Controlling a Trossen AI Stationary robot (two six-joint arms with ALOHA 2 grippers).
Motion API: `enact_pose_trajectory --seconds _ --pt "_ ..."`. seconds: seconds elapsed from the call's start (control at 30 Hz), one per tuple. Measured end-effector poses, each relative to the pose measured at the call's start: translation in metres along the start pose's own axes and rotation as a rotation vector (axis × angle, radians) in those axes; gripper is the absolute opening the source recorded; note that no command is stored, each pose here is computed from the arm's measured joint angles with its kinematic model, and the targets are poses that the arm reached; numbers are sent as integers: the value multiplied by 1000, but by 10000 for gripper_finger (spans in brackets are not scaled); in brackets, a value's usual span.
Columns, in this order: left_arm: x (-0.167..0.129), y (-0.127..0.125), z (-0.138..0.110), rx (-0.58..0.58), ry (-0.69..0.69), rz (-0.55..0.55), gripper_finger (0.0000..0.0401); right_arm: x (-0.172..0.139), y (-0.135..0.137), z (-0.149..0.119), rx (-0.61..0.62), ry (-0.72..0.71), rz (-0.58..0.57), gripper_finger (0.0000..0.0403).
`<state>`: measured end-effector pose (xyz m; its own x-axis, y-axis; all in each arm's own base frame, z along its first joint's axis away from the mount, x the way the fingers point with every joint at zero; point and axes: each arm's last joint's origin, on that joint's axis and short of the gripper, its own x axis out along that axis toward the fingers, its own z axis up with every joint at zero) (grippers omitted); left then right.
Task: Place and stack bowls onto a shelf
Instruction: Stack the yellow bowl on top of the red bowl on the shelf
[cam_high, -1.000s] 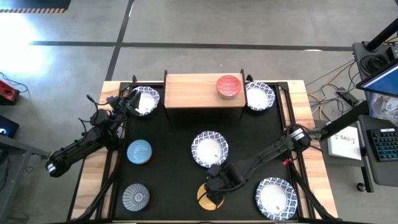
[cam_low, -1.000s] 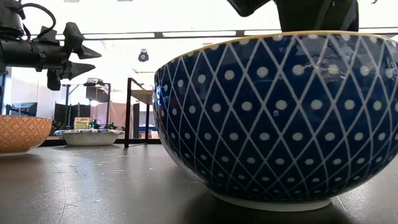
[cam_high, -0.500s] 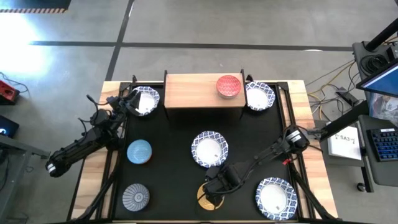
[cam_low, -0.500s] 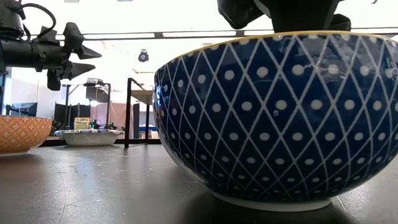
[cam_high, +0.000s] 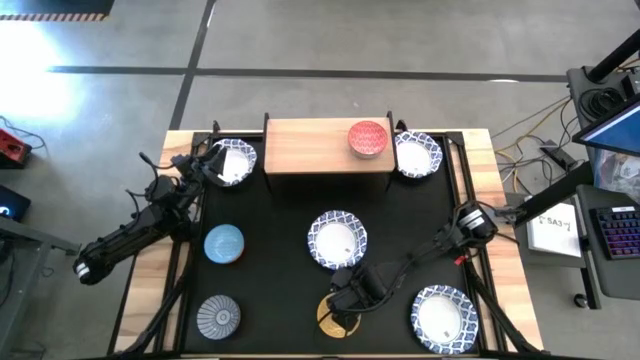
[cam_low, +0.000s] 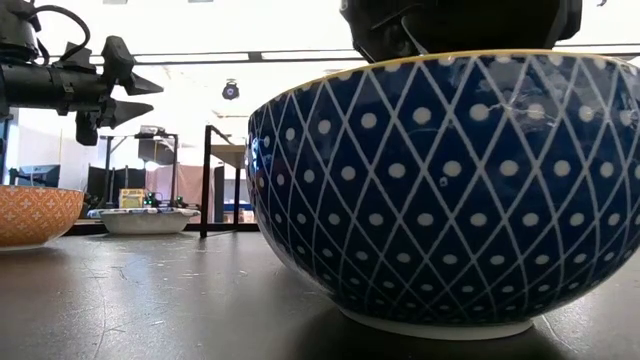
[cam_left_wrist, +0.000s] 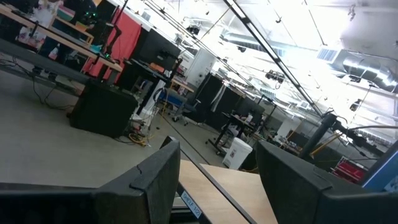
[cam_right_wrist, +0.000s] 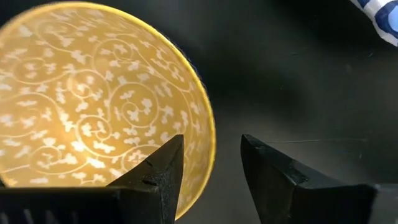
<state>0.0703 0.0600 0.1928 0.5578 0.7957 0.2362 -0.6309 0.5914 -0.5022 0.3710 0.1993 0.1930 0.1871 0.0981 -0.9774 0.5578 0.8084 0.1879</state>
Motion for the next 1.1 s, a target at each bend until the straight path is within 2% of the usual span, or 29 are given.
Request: enact_pose_trajectory --seconds 0.77,0.9,1.1 --pt "0 0 0 0 -1 0 195 16 -4 -1 -32 -36 19 124" --pt "0 0 0 0 -1 -1 195 16 -4 -1 -43 -37 21 99" --pt "0 0 0 0 0 -1 195 16 -3 -1 -62 -40 29 29"
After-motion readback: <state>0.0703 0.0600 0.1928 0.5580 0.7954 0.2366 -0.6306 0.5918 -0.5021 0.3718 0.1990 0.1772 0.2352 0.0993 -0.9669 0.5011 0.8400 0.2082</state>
